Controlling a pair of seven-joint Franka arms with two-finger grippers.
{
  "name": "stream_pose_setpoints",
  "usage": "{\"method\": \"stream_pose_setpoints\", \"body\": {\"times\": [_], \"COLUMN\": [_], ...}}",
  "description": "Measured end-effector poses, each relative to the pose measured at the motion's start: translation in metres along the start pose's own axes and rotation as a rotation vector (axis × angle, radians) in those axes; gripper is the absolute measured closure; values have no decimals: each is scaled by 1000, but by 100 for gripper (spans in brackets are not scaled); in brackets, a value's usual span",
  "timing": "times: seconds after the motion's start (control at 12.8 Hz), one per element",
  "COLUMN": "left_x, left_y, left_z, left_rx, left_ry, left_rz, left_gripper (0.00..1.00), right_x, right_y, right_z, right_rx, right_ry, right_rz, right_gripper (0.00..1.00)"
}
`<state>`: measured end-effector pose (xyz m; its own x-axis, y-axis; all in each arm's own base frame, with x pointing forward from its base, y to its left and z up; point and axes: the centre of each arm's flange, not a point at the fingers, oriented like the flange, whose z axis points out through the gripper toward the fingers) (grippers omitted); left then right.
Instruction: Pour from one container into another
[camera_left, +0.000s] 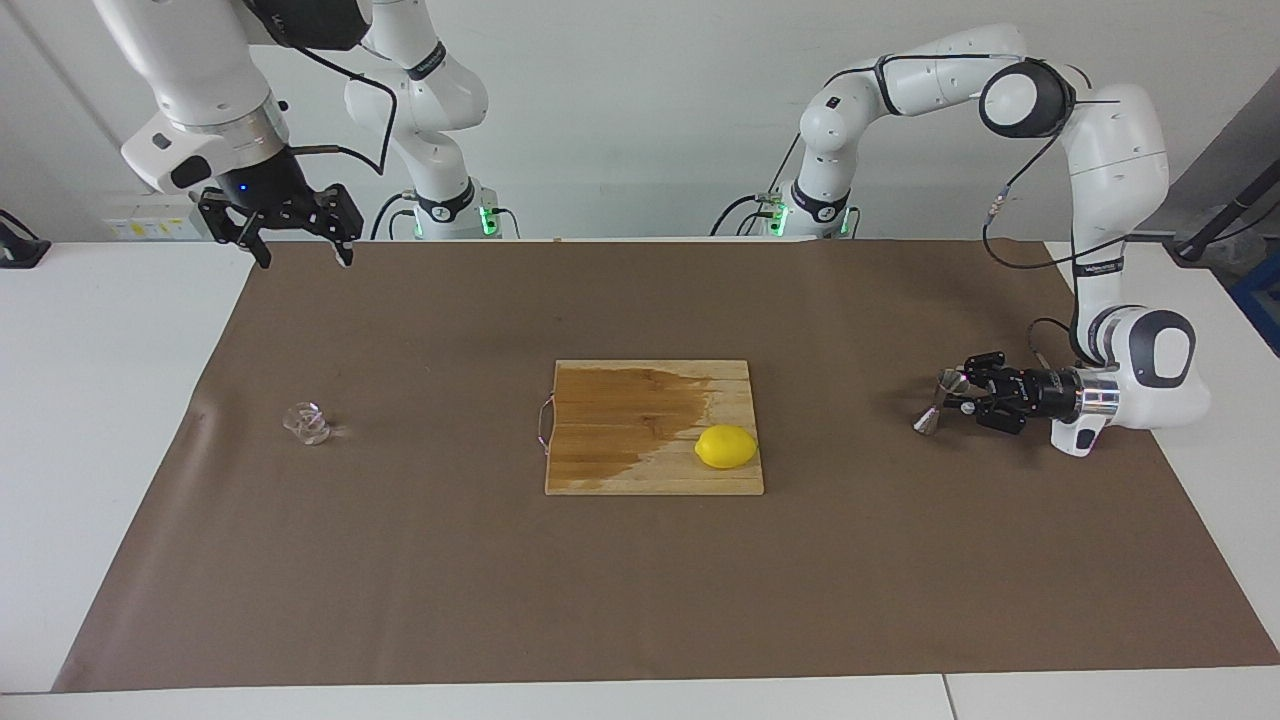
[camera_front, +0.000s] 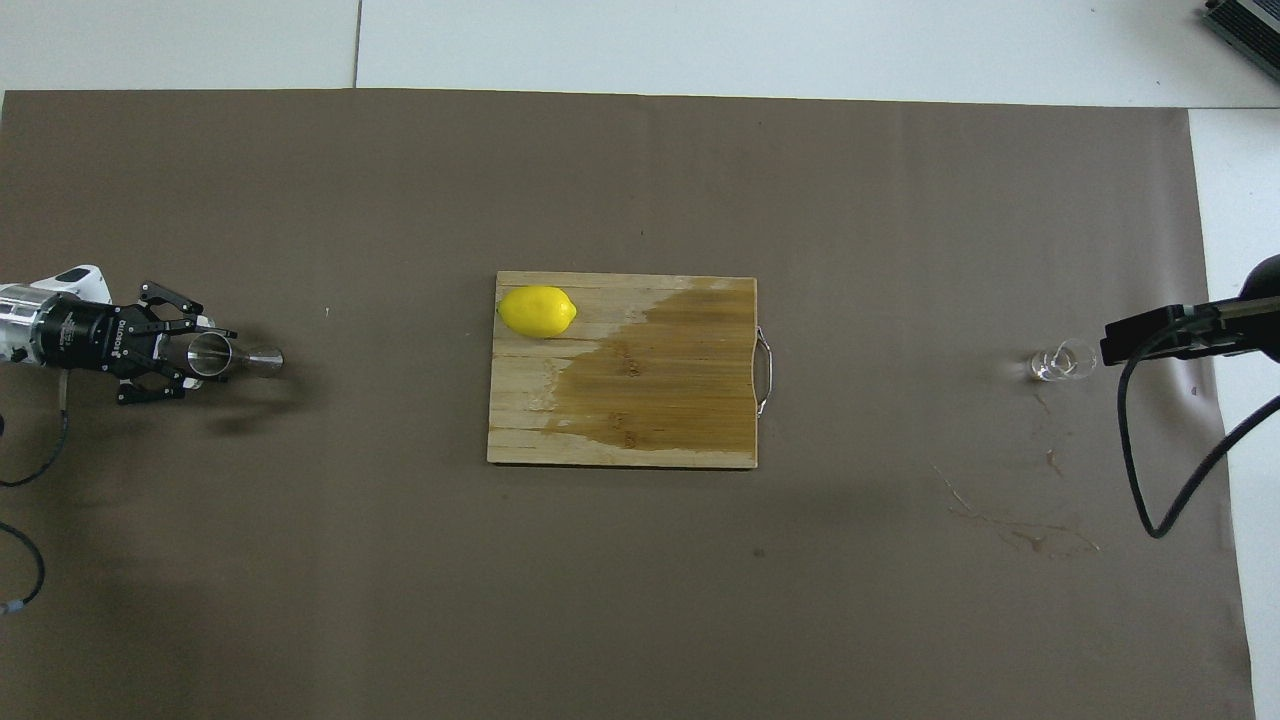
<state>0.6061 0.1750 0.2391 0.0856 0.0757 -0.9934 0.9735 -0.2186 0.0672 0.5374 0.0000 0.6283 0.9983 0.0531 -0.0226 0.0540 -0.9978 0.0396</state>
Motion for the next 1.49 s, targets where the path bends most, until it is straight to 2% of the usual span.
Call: {"method": "stream_pose_setpoints", "body": {"times": [0.7, 1.02, 1.25, 1.49], "left_x": [-7, -25, -54, -79], "left_y": [3, 13, 34, 58], "left_z": [-2, 4, 33, 95], "left_rx": [6, 22, 64, 118], "left_ry": [1, 6, 18, -33], "left_rz": [-16, -35, -11, 3], "left_gripper": [53, 53, 54, 54], "right_x": [0, 0, 0, 0], "right_y": [0, 0, 0, 0], "right_z": [0, 0, 1, 1], "right_rx": [0, 0, 0, 0], "right_ry": [0, -1, -1, -1], "right_rz": [0, 0, 0, 0], "right_gripper": [0, 0, 0, 0]}}
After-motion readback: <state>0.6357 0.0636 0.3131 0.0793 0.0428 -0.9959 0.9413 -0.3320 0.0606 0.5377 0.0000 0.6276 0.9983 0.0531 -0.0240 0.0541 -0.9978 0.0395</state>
